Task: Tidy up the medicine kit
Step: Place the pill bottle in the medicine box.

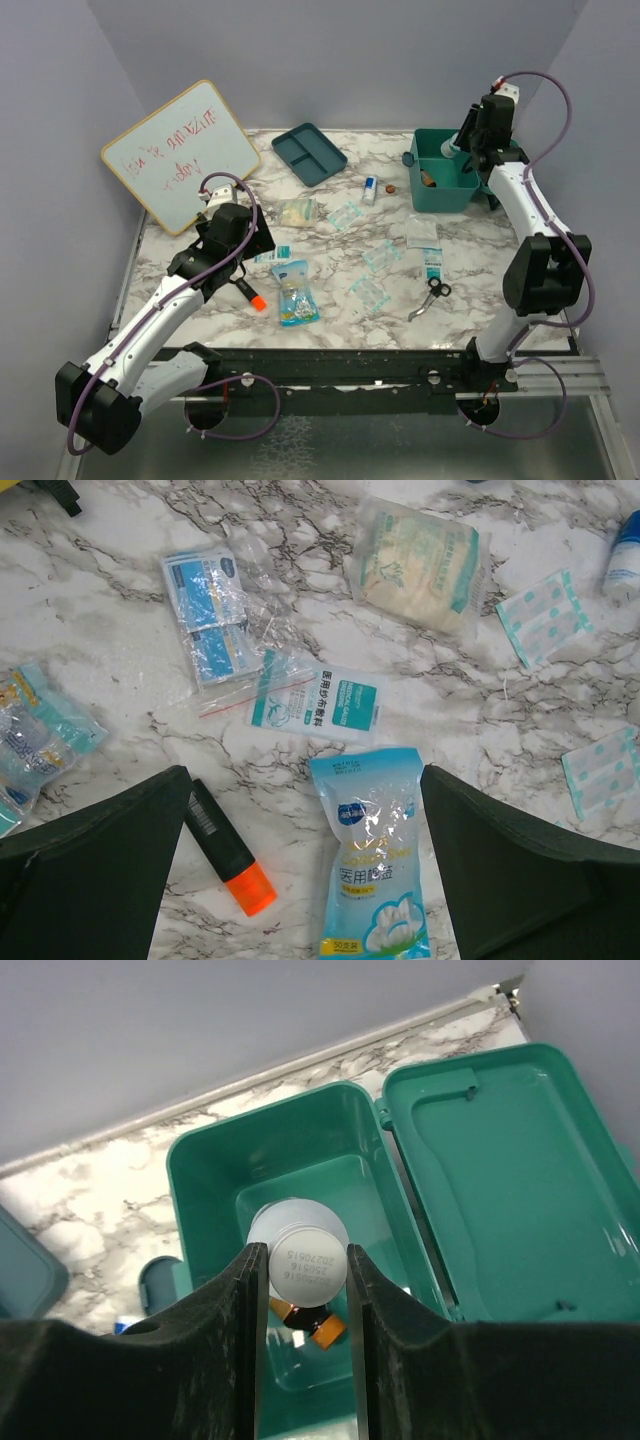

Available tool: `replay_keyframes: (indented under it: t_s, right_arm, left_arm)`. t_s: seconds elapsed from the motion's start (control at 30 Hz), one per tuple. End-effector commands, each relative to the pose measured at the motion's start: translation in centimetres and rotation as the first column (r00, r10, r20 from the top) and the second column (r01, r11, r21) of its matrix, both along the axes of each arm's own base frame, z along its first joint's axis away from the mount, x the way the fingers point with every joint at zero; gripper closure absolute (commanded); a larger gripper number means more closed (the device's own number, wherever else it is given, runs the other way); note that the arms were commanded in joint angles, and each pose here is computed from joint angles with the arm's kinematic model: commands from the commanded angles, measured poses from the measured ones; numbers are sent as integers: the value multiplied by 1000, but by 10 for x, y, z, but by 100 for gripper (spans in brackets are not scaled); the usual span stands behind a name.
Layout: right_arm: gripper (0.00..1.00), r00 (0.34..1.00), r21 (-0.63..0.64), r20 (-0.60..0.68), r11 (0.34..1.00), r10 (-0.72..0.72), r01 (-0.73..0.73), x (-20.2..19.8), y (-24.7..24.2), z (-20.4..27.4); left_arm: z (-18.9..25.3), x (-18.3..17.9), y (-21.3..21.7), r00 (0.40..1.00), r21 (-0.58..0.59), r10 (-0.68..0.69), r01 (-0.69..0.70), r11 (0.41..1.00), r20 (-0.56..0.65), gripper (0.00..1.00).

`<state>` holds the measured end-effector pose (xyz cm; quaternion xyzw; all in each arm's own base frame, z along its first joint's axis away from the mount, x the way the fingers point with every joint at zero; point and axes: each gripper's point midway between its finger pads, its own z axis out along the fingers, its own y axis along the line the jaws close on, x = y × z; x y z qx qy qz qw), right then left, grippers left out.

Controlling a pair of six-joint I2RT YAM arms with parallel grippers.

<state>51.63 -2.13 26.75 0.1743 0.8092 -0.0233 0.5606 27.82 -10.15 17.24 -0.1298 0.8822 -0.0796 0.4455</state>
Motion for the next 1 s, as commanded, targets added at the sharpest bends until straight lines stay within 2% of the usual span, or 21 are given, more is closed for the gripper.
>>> replay_keyframes:
  t_s: [0.0, 0.33, 0.47, 0.6, 0.97]
  right_arm:
    - [99, 989, -108, 104, 990, 107, -96, 36, 5, 18]
    - [99, 973, -347, 5, 913, 229, -213, 72, 8, -33]
    - [99, 952, -381, -33, 877, 303, -292, 78, 18, -50]
    - [99, 951, -406, -43, 864, 307, -298, 81, 16, -65]
    - [99, 953, -381, -87, 874, 289, -300, 91, 15, -106]
  left_arm:
    - [2, 0, -3, 1000, -16, -18, 18, 1000, 14, 1]
    - [1, -1, -5, 1000, -19, -24, 24, 1000, 10, 1]
    - [0, -1, -5, 1000, -17, -28, 28, 999, 6, 1]
    - [-1, -1, -6, 1000, -19, -29, 29, 999, 4, 1]
    - [-3, -1, -6, 999, -14, -33, 33, 999, -3, 1]
